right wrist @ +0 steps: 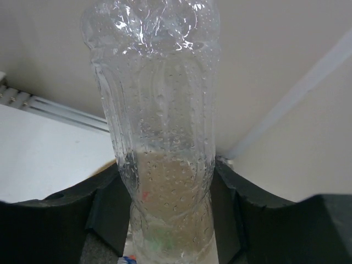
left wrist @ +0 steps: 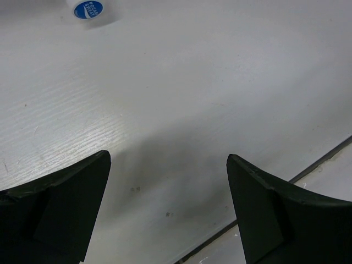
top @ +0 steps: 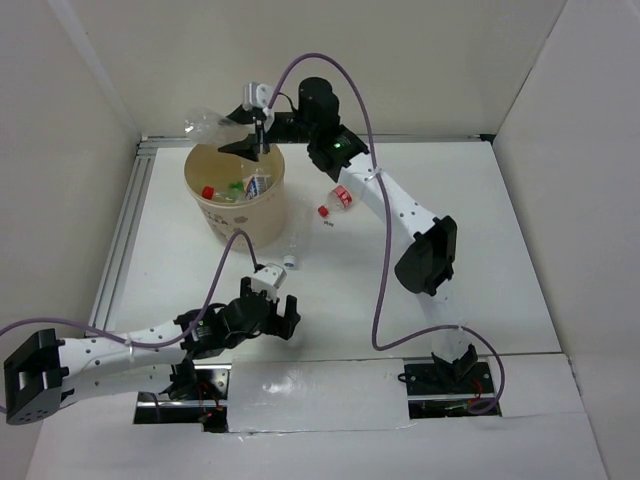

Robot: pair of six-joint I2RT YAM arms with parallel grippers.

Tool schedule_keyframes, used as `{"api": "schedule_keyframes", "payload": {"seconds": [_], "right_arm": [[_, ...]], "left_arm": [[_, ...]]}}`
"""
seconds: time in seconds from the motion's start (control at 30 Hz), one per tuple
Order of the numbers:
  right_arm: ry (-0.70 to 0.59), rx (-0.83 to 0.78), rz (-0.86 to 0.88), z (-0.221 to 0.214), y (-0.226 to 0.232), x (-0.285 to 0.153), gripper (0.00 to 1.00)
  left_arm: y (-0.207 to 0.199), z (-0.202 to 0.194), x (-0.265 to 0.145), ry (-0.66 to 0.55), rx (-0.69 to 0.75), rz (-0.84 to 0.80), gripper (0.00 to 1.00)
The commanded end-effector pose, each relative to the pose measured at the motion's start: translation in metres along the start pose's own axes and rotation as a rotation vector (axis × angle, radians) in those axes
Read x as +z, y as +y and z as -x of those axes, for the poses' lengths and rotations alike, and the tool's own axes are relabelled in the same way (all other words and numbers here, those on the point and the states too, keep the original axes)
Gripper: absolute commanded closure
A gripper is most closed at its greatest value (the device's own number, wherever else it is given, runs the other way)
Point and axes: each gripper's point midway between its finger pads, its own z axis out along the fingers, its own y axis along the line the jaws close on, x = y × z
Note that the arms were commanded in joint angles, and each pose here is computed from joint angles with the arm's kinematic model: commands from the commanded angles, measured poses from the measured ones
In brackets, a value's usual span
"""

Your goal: Put the plastic bottles in the bin

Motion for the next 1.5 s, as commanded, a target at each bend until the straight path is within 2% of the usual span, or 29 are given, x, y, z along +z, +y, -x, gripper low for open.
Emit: {"api": "schedule_keyframes", "payload": {"seconds": [0.0,0.03,0.1,0.17,0.2,0.23,0.3,0.37,0.43,0.47,0.5,0.53,0.57,0.6,0.63,0.67,0.7,0.73,0.8,0.83,0.87,0.93,1.0,1.2,1.33,1.4,1.47], "right_arm": [[-0.05,0.074,0.008,0.001,0.007,0.012,0.42],[-0.045,0.104,0.001,-0.008,0.008,0.014,0.32],[-0.033,0.163,-0.007,-0.019,0.006,0.011,0.2],[0.007,0.227,-0.028,-0.032,0.002,0.007,0.0],[-0.003,0.207,-0.047,-0.018,-0.006,0.006,0.0],[0.009,0.215,-0.08,-0.02,-0.018,-0.004,0.0],[0.032,0.243,-0.213,-0.005,-0.044,-0.023,0.0],[0.066,0.262,-0.311,0.001,-0.07,-0.061,0.0],[0.144,0.339,-0.425,-0.024,-0.092,-0.109,0.03],[0.175,0.361,-0.453,-0.032,-0.095,-0.129,0.09],[0.177,0.356,-0.492,-0.015,-0.098,-0.153,0.18],[0.253,0.439,-0.569,-0.054,-0.099,-0.198,0.48],[0.26,0.437,-0.621,-0.04,-0.1,-0.223,0.59],[0.292,0.463,-0.662,-0.05,-0.099,-0.249,0.64],[0.353,0.519,-0.741,-0.075,-0.097,-0.296,0.65],[0.372,0.56,-0.769,-0.081,-0.092,-0.318,0.59],[0.394,0.597,-0.794,-0.079,-0.084,-0.341,0.48],[0.43,0.658,-0.854,-0.096,-0.074,-0.384,0.39],[0.451,0.725,-0.868,-0.097,-0.052,-0.415,0.27],[0.472,0.804,-0.892,-0.116,-0.022,-0.442,0.26],[0.461,0.783,-0.91,-0.104,-0.023,-0.452,0.26],[0.482,0.825,-0.941,-0.117,0.007,-0.478,0.26],[0.489,0.794,-0.949,-0.109,0.021,-0.485,0.25],[0.473,0.873,-0.947,-0.117,0.053,-0.493,0.25],[0.469,0.886,-0.938,-0.119,0.056,-0.492,0.25],[0.461,0.906,-0.932,-0.122,0.058,-0.491,0.25],[0.456,0.916,-0.924,-0.122,0.058,-0.486,0.23]], "left_arm": [[-0.005,0.02,0.002,-0.07,-0.034,0.014,0.01],[-0.003,0.021,0.002,-0.075,-0.023,0.023,0.01],[-0.003,0.031,0.006,-0.096,0.004,0.048,0.01],[-0.001,0.043,0.011,-0.128,0.026,0.09,0.01],[0.002,0.04,0.018,-0.107,0.07,0.123,0.01],[-0.005,0.054,0.02,-0.131,0.074,0.126,0.01],[0.001,0.066,0.03,-0.133,0.103,0.18,0.01],[0.001,0.081,0.046,-0.13,0.117,0.221,0.01],[-0.006,0.103,0.057,-0.156,0.13,0.228,0.01],[0.0,0.099,0.069,-0.131,0.151,0.266,0.01],[0.003,0.105,0.075,-0.134,0.157,0.294,0.01],[-0.005,0.121,0.08,-0.158,0.156,0.298,0.01],[0.007,0.115,0.095,-0.119,0.17,0.355,0.01],[0.012,0.118,0.101,-0.116,0.162,0.394,0.01],[0.012,0.13,0.106,-0.119,0.152,0.421,0.01],[0.019,0.132,0.112,-0.108,0.145,0.461,0.01],[0.03,0.122,0.124,-0.073,0.161,0.517,0.01],[0.023,0.132,0.131,-0.081,0.147,0.514,0.01],[0.041,0.132,0.139,-0.056,0.159,0.604,0.01],[0.053,0.12,0.155,-0.014,0.155,0.663,0.01],[0.05,0.126,0.153,-0.009,0.158,0.666,0.01],[0.059,0.125,0.165,0.005,0.139,0.732,0.01],[0.078,0.119,0.163,0.045,0.152,0.822,0.01],[0.101,0.098,0.171,0.114,0.168,0.918,0.01],[0.106,0.098,0.167,0.099,0.176,0.947,0.01],[0.117,0.085,0.172,0.157,0.165,0.947,0.01],[0.118,0.075,0.174,0.193,0.178,0.933,0.06]]}}
